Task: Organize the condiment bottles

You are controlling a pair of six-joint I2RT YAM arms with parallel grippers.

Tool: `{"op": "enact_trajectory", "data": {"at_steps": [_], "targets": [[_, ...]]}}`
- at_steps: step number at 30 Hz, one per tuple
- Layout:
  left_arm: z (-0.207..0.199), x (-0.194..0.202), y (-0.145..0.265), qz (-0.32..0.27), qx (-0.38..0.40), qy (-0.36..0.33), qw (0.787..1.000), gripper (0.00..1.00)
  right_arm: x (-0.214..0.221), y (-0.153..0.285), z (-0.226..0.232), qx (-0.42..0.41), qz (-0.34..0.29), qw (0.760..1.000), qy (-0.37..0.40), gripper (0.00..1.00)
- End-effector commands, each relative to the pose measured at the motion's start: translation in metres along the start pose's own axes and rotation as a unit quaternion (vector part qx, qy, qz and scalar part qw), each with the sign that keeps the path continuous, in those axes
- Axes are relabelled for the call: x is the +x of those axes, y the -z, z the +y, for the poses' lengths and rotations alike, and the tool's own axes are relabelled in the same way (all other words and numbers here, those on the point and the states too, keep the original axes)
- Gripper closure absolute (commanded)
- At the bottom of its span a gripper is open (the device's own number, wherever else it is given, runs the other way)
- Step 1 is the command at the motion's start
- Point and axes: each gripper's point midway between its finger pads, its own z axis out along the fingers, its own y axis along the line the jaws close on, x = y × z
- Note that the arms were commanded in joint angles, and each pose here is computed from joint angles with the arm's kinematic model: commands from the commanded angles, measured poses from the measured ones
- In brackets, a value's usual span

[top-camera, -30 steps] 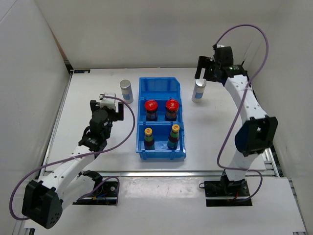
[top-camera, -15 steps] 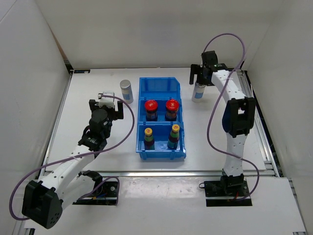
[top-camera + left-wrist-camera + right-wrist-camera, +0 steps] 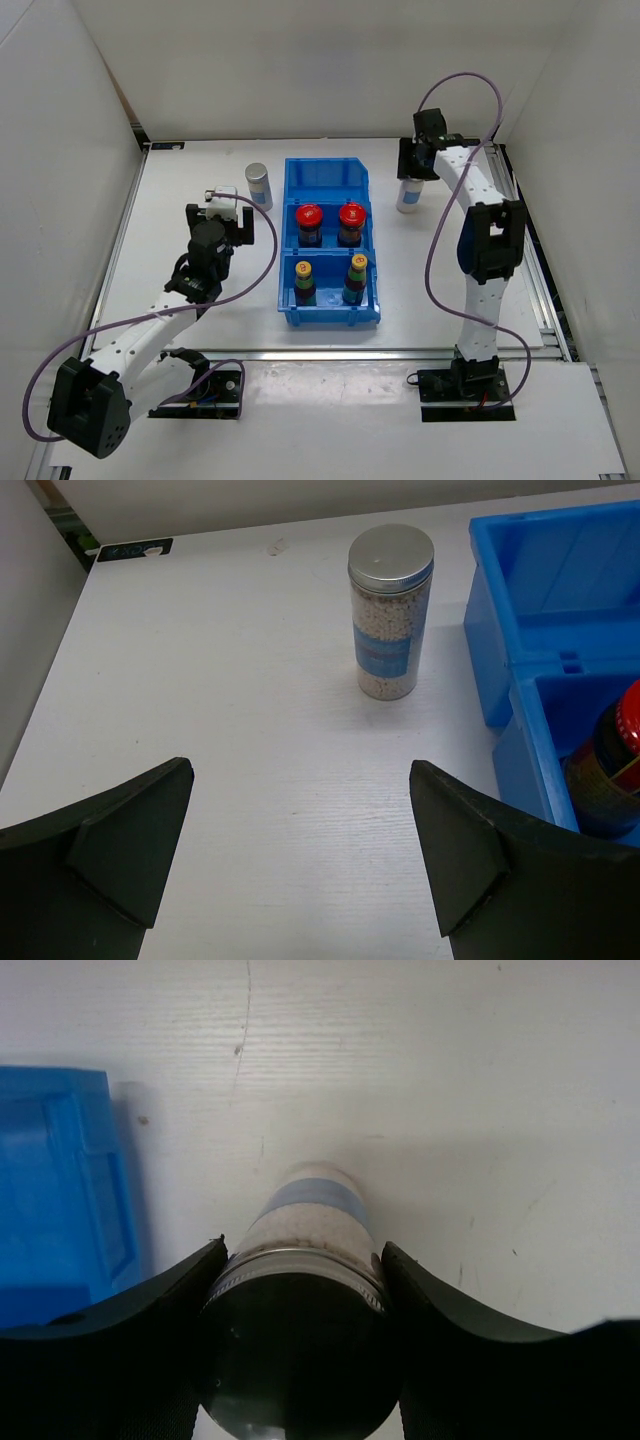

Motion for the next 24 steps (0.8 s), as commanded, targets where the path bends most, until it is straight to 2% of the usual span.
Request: {"op": "enact_trajectory", "data": {"at_steps": [1,6,10,16,24], "targets": [[0.003,-0.021,0.000,-0.022,-0.011,0.020,0.999,0.00,-0.073,0.089,0.000,-0.013,-0.140,0.990,0.003,0.79],[0.002,-0.018,-0.002,-0.018,-0.011,0.022,1.000,0.00,-0.099,0.152,0.074,-0.113,-0.223,0.965,0.081,0.88],[0.001,-0.015,-0.003,-0.014,-0.011,0.020,1.000,0.00,-0.101,0.161,0.114,-0.174,-0.228,0.952,0.109,0.88],[0.000,-0.012,-0.004,-0.010,-0.010,0.018,1.000,0.00,-0.073,0.115,0.166,-0.218,-0.178,0.949,0.139,0.88],[0.002,-0.012,-0.004,-0.009,-0.015,0.018,1.000,0.00,-0.053,0.054,0.177,-0.206,-0.130,0.961,0.129,0.87]]}}
